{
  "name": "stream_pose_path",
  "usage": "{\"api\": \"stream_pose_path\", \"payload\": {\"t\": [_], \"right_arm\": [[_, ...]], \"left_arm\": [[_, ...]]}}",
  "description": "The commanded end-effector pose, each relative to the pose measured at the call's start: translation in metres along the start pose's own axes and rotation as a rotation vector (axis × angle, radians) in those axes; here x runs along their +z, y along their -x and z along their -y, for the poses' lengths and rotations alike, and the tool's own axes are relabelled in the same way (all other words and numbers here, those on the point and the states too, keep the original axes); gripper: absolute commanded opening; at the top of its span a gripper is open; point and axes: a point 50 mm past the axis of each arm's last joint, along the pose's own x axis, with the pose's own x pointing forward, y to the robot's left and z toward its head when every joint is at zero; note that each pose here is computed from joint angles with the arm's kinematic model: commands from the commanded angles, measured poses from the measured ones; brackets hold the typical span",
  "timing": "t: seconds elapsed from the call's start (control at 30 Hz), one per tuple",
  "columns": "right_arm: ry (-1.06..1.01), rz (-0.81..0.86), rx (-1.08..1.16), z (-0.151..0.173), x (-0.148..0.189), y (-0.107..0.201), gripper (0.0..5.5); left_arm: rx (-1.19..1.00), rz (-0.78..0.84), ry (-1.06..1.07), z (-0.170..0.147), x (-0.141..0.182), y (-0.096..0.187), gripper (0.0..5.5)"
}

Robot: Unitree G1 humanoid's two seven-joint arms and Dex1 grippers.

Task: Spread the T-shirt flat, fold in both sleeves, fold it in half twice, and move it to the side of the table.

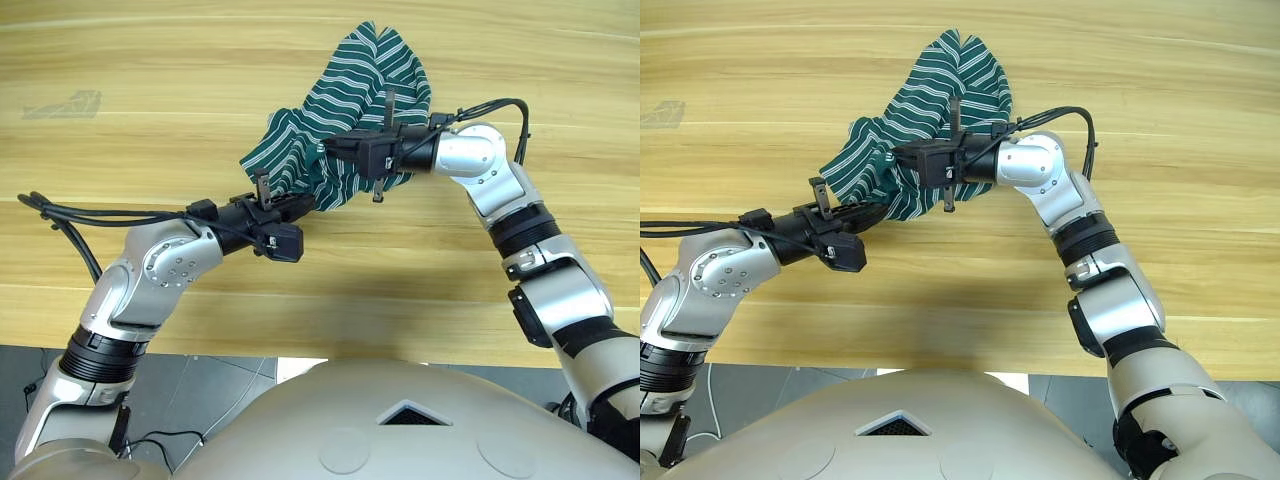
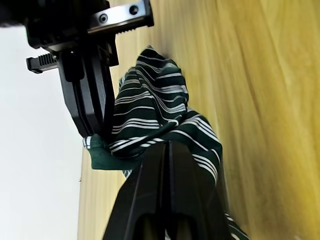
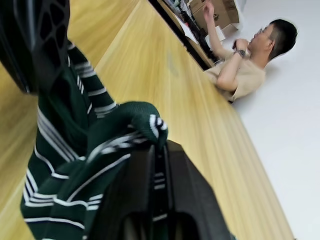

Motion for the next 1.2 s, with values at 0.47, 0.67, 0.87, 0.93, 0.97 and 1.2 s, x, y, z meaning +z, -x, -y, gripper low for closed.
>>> {"api": "stream_pose_path", "payload": {"t": [0.47,0.67,0.87,0.93,0.97,1.2], "right_arm": [[-0.247,0.051,-0.369,0.017,-0.025,0.054,2.21],[-0.255,0.077,-0.286,-0.018,-0.003,0.096,2.21],[-0.275,-0.006,-0.196,-0.059,0.002,0.094,2.21],[-0.269,-0.02,-0.19,-0.064,0.001,0.09,2.21],[-0.255,-0.024,-0.194,-0.063,0.001,0.088,2.21],[-0.246,-0.09,-0.206,-0.063,-0.017,0.081,2.21]], "left_arm": [[-0.007,-0.034,0.034,0.016,-0.008,-0.001,0.0],[0.003,-0.033,0.05,0.019,-0.006,0.0,0.0],[0.0,-0.029,0.057,0.022,-0.004,0.0,0.0],[-0.002,-0.029,0.057,0.022,-0.004,0.0,0.0],[-0.002,-0.029,0.056,0.022,-0.005,0.0,0.0],[-0.006,-0.022,0.055,0.024,-0.004,-0.003,0.0]]}}
